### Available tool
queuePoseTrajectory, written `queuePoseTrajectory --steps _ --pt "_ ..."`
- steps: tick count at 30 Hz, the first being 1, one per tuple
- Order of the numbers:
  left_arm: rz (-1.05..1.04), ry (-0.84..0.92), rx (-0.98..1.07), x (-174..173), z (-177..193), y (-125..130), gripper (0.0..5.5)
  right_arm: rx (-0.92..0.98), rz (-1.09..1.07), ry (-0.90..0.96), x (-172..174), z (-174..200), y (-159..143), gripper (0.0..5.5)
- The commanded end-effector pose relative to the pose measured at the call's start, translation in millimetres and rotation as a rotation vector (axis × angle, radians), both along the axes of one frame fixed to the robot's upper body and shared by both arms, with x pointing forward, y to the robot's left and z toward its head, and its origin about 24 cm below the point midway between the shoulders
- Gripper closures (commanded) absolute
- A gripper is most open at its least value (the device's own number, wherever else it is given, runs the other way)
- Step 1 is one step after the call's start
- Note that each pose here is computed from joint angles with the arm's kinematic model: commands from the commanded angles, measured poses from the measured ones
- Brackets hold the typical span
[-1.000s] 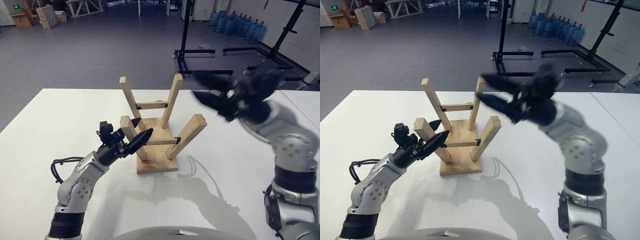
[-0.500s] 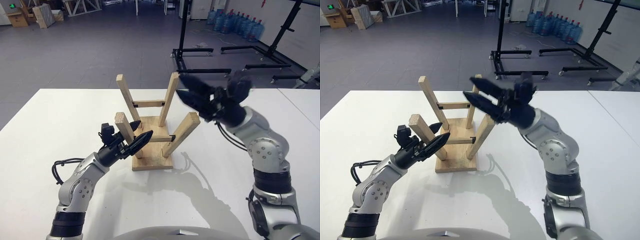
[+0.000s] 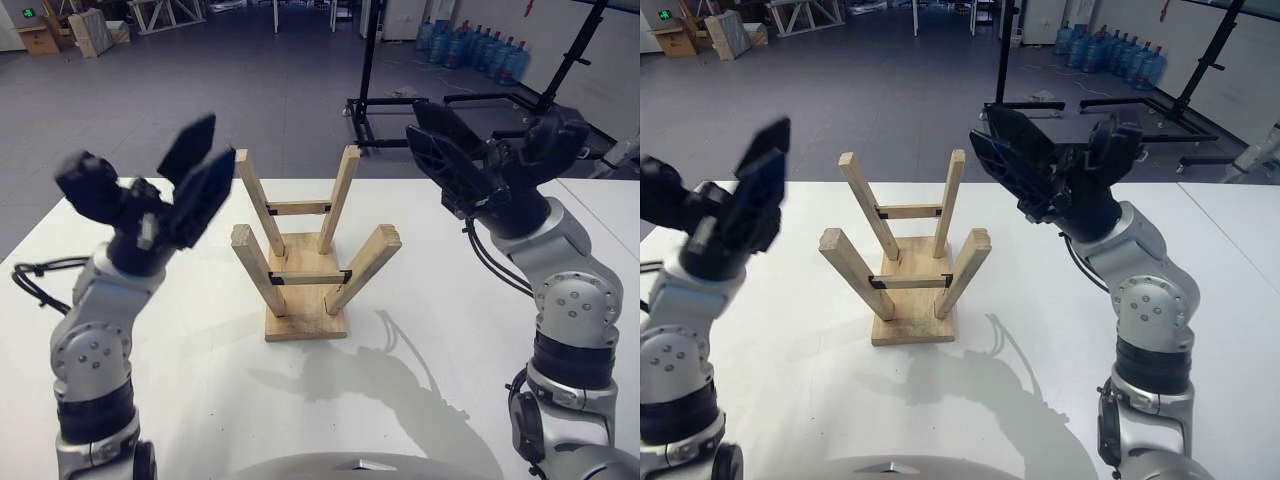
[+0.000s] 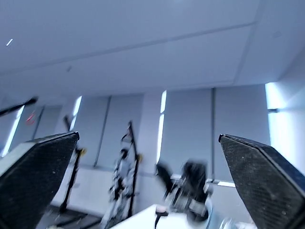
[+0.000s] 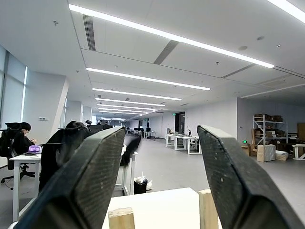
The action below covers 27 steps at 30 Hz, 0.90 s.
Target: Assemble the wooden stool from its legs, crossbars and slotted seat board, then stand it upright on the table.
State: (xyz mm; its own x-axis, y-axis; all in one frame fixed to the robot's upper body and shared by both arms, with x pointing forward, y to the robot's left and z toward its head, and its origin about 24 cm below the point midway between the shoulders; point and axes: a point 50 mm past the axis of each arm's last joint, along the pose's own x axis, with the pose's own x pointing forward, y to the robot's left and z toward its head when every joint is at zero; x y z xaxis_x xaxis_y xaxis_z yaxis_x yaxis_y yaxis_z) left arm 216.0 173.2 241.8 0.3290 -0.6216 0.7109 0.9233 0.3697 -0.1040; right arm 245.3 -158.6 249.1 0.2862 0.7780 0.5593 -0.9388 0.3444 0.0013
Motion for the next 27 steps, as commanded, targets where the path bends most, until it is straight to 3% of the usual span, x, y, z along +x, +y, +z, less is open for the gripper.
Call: queuePoseTrajectory --steps 1,4,8,12,27 --pt "-0.075 -0.042 0.067 5 31 -24 0.10 -0.031 0.015 0.001 -1 -4 6 2.73" --pt "-0.068 0.055 0.247 18 20 -40 0.10 -0.072 0.028 0.004 -2 -8 11 2.73" --pt "-0.070 0.372 0.532 29 -62 -44 0.10 -0.235 0.049 0.100 2 -32 14 2.73" --pt "-0.127 0.534 0.570 20 -115 -45 0.10 -0.423 0.054 0.204 8 -63 16 2.73" --pt "-0.061 0.362 0.487 38 -69 -68 0.10 -0.457 0.068 0.257 11 -79 21 2.73"
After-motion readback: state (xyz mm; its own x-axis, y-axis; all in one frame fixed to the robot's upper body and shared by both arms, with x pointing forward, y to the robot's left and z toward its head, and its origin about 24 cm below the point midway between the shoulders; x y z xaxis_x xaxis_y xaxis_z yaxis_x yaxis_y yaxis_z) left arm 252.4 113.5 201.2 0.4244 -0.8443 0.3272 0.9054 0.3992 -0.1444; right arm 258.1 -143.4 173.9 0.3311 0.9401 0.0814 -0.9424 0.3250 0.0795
